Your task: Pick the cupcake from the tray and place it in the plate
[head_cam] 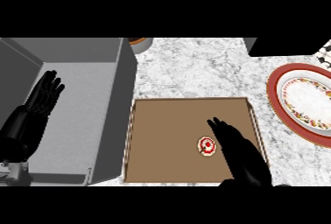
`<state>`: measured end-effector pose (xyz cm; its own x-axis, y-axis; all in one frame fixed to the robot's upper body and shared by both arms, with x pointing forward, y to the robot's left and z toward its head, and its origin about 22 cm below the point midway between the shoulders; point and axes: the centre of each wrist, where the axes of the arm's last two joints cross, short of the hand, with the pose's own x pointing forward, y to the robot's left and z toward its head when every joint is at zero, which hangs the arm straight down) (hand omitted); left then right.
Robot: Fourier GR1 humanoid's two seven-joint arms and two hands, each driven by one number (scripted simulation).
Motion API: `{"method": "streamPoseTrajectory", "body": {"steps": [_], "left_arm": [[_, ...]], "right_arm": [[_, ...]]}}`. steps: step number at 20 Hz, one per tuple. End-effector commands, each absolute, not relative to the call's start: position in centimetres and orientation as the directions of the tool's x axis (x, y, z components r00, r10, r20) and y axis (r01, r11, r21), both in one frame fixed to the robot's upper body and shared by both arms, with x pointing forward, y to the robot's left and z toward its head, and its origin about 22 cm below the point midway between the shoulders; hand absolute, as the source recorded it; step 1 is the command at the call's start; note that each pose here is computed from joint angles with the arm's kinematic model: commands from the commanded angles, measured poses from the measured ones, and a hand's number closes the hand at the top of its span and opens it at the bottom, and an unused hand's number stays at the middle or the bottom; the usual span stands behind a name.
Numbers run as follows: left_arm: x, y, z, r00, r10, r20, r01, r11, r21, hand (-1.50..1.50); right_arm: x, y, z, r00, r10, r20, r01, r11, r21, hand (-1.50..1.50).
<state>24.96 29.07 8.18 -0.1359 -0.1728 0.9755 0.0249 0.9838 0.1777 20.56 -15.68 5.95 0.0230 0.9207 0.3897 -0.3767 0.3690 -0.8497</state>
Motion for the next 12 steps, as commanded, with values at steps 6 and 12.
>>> {"method": "streamPoseTrajectory", "body": {"steps": [6,12], "left_arm": [[23.3,29.0,1.7,0.034,-0.192,0.981,0.014,0.981,0.192,0.0],[23.6,29.0,1.4,0.044,-0.192,0.98,0.009,0.981,0.191,0.0]], "right_arm": [[21.7,-14.3,3.7,0.064,0.941,0.332,-0.375,0.331,-0.866,-1.5],[21.2,-14.3,1.9,0.006,0.945,0.326,-0.469,0.29,-0.834,1.5]]}}
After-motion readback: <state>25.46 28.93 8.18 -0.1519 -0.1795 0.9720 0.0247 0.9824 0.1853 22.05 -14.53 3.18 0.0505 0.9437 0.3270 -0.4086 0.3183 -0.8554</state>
